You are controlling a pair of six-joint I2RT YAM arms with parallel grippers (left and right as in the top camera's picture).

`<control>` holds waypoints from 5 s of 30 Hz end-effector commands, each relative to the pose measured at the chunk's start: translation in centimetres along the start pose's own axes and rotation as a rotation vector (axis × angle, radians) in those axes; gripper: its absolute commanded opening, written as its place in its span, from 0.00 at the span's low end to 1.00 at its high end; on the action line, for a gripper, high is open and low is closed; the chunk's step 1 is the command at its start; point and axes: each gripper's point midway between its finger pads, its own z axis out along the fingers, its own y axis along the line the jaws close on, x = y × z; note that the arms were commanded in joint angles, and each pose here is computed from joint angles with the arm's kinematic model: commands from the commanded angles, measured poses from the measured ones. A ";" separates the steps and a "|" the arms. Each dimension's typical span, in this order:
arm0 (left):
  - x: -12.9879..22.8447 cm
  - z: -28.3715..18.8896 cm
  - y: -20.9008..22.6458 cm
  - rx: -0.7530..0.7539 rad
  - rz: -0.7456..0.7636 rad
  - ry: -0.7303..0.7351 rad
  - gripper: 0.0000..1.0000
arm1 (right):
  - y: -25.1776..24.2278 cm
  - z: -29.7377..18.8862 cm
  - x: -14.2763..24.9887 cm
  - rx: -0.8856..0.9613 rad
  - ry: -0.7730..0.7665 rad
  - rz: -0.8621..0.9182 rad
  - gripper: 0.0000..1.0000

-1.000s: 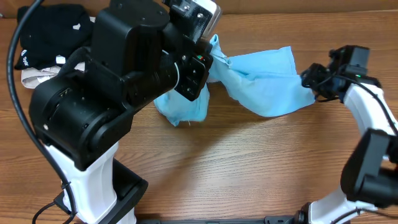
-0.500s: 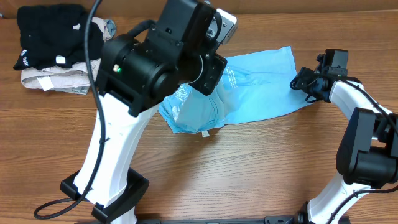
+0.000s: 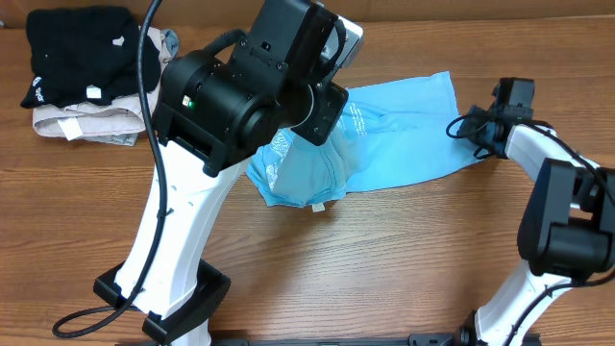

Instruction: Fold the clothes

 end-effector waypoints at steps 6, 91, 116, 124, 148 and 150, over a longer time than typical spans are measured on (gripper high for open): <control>0.0 0.0 0.3 -0.018 0.015 -0.002 0.04 | -0.8 1.8 2.2 0.037 0.061 0.021 0.38; -14.5 -14.6 25.7 -0.693 -0.302 -0.884 0.04 | 2.8 -41.6 -23.9 -0.344 -0.652 -0.092 0.04; -13.5 -5.1 28.0 -0.610 -0.178 -0.658 0.04 | 4.3 -31.6 -27.3 -0.402 -0.569 -0.013 0.04; -9.9 -2.5 25.9 -0.461 -0.307 -0.506 0.04 | 3.9 -32.7 -25.6 -0.442 -0.511 -0.040 0.04; 1.3 -12.4 16.1 -0.319 -0.363 -0.281 0.04 | -1.6 -42.9 -11.4 -0.384 -0.255 -0.005 0.04; 1.3 -13.2 15.2 -0.289 -0.354 -0.305 0.04 | -2.0 -43.5 -10.6 -0.362 -0.251 -0.008 0.04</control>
